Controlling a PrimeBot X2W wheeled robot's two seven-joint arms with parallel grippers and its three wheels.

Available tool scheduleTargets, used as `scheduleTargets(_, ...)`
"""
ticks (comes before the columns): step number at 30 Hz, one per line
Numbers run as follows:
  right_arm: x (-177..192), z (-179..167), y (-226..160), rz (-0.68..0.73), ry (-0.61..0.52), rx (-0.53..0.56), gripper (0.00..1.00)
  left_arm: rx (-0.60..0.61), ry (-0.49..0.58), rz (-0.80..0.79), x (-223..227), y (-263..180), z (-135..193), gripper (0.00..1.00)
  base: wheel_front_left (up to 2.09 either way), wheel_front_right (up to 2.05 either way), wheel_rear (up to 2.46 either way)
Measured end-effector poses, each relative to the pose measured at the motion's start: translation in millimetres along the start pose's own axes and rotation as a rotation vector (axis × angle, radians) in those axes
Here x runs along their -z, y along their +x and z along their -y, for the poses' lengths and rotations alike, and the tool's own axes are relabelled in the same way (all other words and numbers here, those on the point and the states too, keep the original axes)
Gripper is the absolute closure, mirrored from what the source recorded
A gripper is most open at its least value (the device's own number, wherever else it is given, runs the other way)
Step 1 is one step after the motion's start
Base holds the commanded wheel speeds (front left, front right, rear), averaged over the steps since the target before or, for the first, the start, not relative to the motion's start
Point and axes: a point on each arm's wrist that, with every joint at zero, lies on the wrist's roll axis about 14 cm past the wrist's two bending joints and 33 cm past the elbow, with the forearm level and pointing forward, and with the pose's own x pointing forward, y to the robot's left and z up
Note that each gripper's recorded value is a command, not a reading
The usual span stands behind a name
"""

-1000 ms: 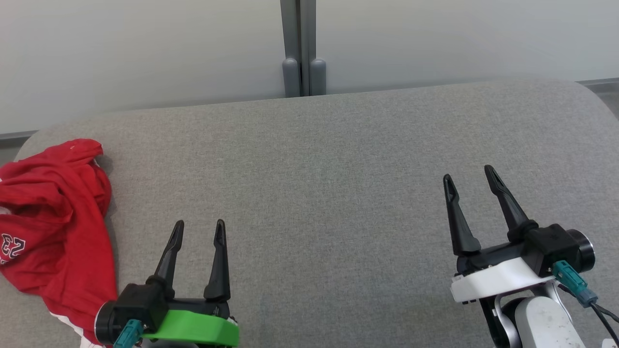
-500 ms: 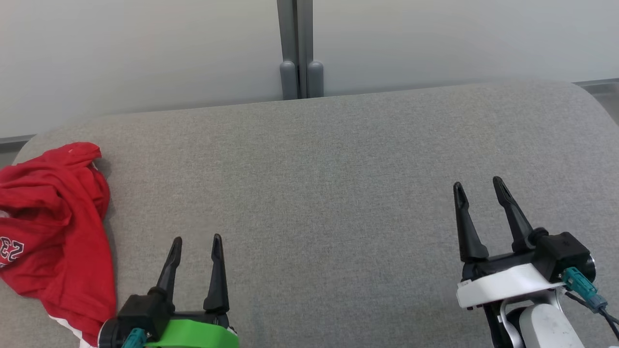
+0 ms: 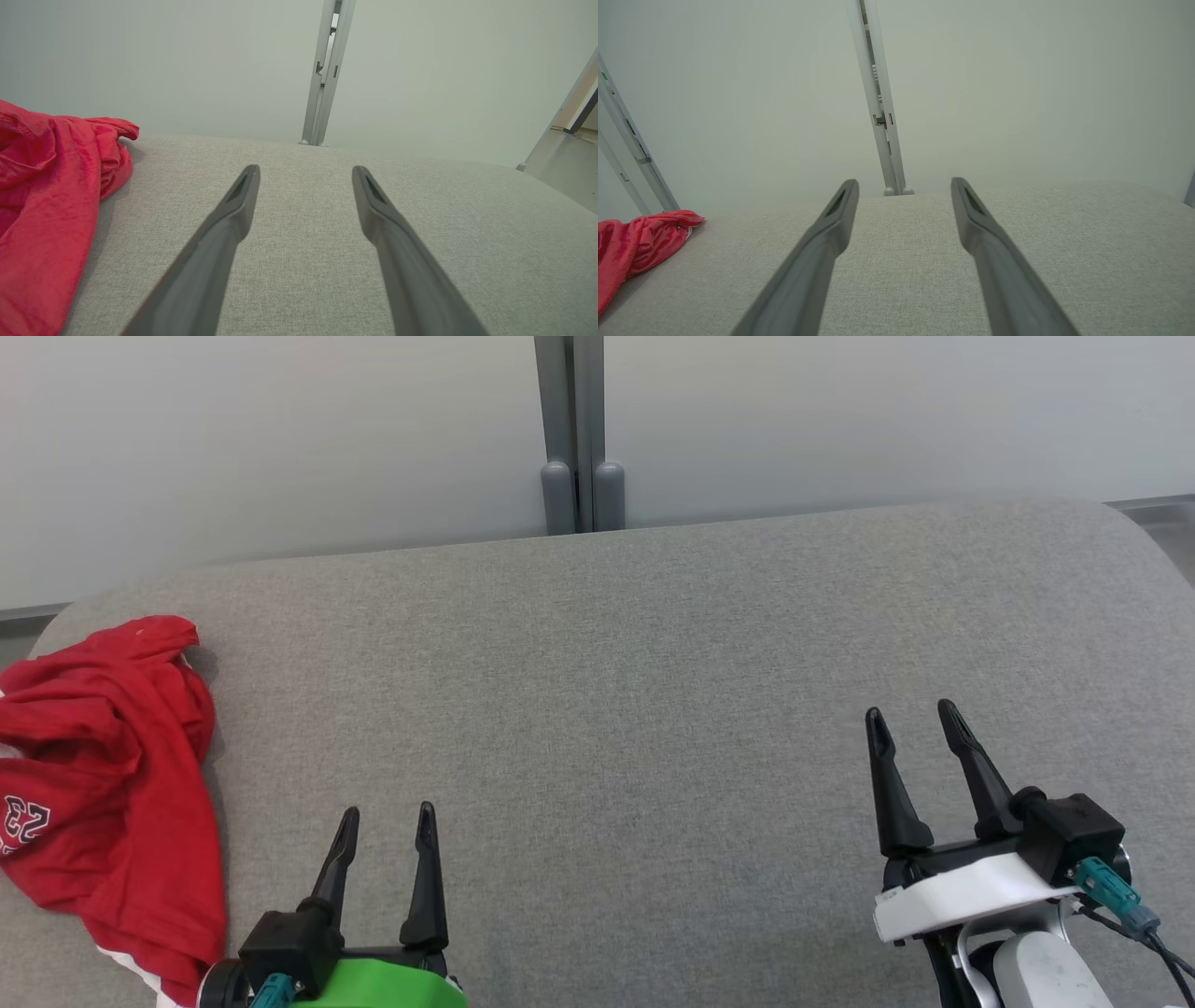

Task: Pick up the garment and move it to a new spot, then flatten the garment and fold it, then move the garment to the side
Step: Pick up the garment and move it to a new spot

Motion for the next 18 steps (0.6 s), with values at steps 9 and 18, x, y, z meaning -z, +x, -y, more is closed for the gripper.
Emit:
scheduleTargets(9,11,-19,5,-0.028,0.028,-0.055,0.0,-0.09,0.02,0.0,0,-9,-22,0.0,0.0,0.0,0.0)
scheduleTargets(18,30,-72,12,-0.083,0.076,-0.207,0.0,-0.253,0.044,0.052,-18,-35,-67,0.0,0.0,0.0,0.0)
